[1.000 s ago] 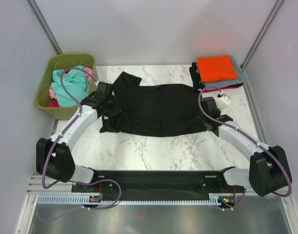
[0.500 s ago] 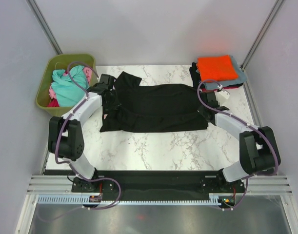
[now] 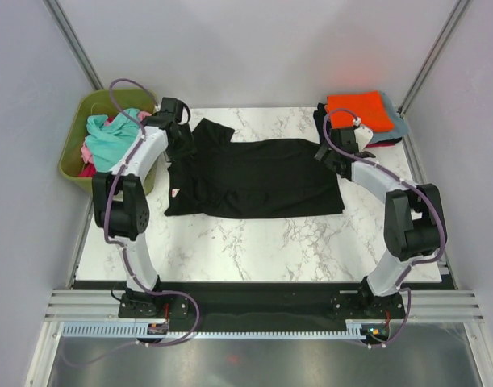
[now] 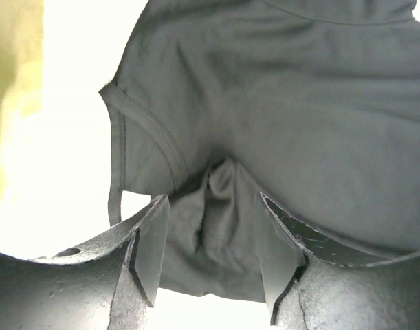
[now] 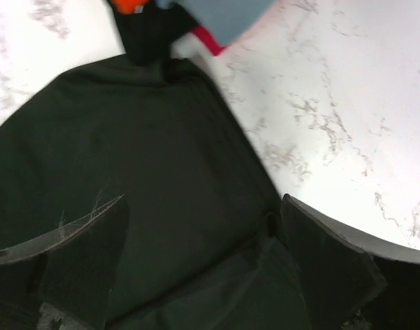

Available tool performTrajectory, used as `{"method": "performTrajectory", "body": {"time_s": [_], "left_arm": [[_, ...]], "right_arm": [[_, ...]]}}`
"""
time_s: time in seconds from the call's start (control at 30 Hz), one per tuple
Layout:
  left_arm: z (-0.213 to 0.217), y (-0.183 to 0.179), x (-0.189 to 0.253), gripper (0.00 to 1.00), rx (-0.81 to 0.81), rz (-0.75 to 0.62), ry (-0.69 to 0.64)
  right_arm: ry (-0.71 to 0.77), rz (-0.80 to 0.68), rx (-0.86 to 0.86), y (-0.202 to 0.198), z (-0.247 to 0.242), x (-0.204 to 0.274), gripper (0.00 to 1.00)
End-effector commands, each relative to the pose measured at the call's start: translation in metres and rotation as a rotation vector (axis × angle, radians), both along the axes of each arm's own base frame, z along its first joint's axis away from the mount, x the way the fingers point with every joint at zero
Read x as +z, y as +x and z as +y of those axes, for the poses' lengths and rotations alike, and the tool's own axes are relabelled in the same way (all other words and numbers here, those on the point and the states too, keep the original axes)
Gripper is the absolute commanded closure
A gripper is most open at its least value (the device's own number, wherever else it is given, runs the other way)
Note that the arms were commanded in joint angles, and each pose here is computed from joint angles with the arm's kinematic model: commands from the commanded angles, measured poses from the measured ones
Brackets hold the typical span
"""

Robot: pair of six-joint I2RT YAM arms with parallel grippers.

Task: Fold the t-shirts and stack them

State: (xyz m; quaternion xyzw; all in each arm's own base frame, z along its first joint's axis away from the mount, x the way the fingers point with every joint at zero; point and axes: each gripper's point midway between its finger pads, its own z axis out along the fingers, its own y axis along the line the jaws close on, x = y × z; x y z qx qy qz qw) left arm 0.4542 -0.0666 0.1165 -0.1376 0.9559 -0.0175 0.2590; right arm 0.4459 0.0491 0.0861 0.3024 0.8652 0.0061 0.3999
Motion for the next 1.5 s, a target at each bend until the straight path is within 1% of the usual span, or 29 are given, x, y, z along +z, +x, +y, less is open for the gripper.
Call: {"method": "performTrajectory", "body": {"time_s": [0.0, 0.03, 0.1, 0.13, 0.17, 0.2, 0.23, 0.27, 0.3, 0.33, 0.4, 0.43, 0.53, 0.6, 0.63, 0.67, 0.7, 0.73, 0.8, 0.9, 0.93, 0.97, 1.03, 1.17, 1.37, 1.47], "left_arm": [[0.002, -0.025, 0.049, 0.41, -0.015, -0.074, -0.003], [0.000, -0.039, 0.053, 0.42, -0.002, -0.109, -0.038], [-0.005, -0.058, 0.054, 0.41, 0.003, -0.153, -0.091], [-0.008, -0.085, 0.044, 0.41, 0.019, -0.146, -0.138], [-0.012, -0.084, 0.045, 0.42, 0.018, -0.207, -0.178], [-0.013, -0.093, 0.038, 0.42, 0.030, -0.214, -0.201], [-0.015, -0.118, 0.008, 0.43, 0.048, -0.158, -0.234], [-0.018, -0.113, 0.021, 0.43, 0.043, -0.266, -0.266], [-0.015, -0.119, 0.013, 0.43, 0.062, -0.272, -0.267], [-0.011, -0.130, -0.007, 0.45, 0.094, -0.247, -0.266], [-0.011, -0.124, -0.011, 0.49, 0.103, -0.291, -0.281], [-0.010, -0.128, -0.022, 0.50, 0.115, -0.276, -0.286], [-0.006, -0.127, -0.044, 0.49, 0.163, -0.222, -0.290], [0.001, -0.127, -0.058, 0.46, 0.202, -0.185, -0.288], [0.005, -0.129, -0.064, 0.43, 0.219, -0.168, -0.286], [0.013, -0.130, -0.069, 0.42, 0.245, -0.160, -0.281], [0.019, -0.130, -0.074, 0.42, 0.262, -0.152, -0.276], [0.024, -0.133, -0.080, 0.42, 0.273, -0.142, -0.274], [0.037, -0.136, -0.085, 0.41, 0.314, -0.134, -0.272], [0.062, -0.148, -0.094, 0.42, 0.423, -0.143, -0.228], [0.068, -0.162, -0.106, 0.42, 0.459, -0.124, -0.220], [0.077, -0.160, -0.104, 0.43, 0.490, -0.162, -0.228], [0.077, -0.167, -0.112, 0.43, 0.489, -0.155, -0.242], [0.072, -0.162, -0.114, 0.44, 0.466, -0.154, -0.269], [0.075, -0.162, -0.113, 0.45, 0.465, -0.176, -0.266], [0.076, -0.164, -0.113, 0.46, 0.461, -0.180, -0.262]], "right_arm": [[-0.016, -0.085, 0.131, 0.003, 0.023, 0.049, 0.02], [-0.019, -0.121, 0.194, -0.001, 0.046, 0.066, 0.02], [-0.039, -0.144, 0.282, -0.007, 0.075, 0.078, 0.02], [-0.047, -0.155, 0.369, -0.016, 0.106, 0.086, 0.02], [-0.037, -0.163, 0.418, -0.021, 0.124, 0.089, 0.02], [0.006, -0.162, 0.499, -0.028, 0.148, 0.090, 0.04], [0.031, -0.163, 0.572, -0.036, 0.176, 0.088, 0.04], [0.062, -0.163, 0.613, -0.040, 0.192, 0.087, 0.05], [0.089, -0.164, 0.660, -0.045, 0.209, 0.086, 0.07], [0.126, -0.169, 0.734, -0.052, 0.238, 0.084, 0.07], [0.185, -0.198, 0.815, -0.055, 0.271, 0.093, 0.10], [0.208, -0.185, 0.879, -0.063, 0.296, 0.084, 0.11], [0.235, -0.147, 0.946, -0.071, 0.334, 0.073, 0.13], [0.240, -0.147, 0.947, -0.069, 0.347, 0.075, 0.13], [0.236, -0.112, 0.955, -0.072, 0.354, 0.061, 0.13], [0.238, -0.104, 0.958, -0.073, 0.358, 0.058, 0.13], [0.250, -0.108, 0.963, -0.072, 0.366, 0.060, 0.14], [0.248, -0.079, 0.974, -0.076, 0.373, 0.047, 0.14], [0.252, -0.059, 0.987, -0.079, 0.383, 0.039, 0.15], [0.259, -0.036, 0.999, -0.082, 0.399, 0.029, 0.16], [0.255, -0.010, 1.000, -0.086, 0.402, 0.018, 0.16], [0.249, -0.002, 0.999, -0.087, 0.404, 0.015, 0.16], [0.240, 0.010, 0.996, -0.088, 0.407, 0.007, 0.16], [0.206, 0.056, 0.965, -0.094, 0.408, -0.010, 0.18], [0.128, 0.094, 0.937, -0.099, 0.408, -0.026, 0.28], [0.106, 0.112, 0.926, -0.104, 0.407, -0.032, 0.32]]}}
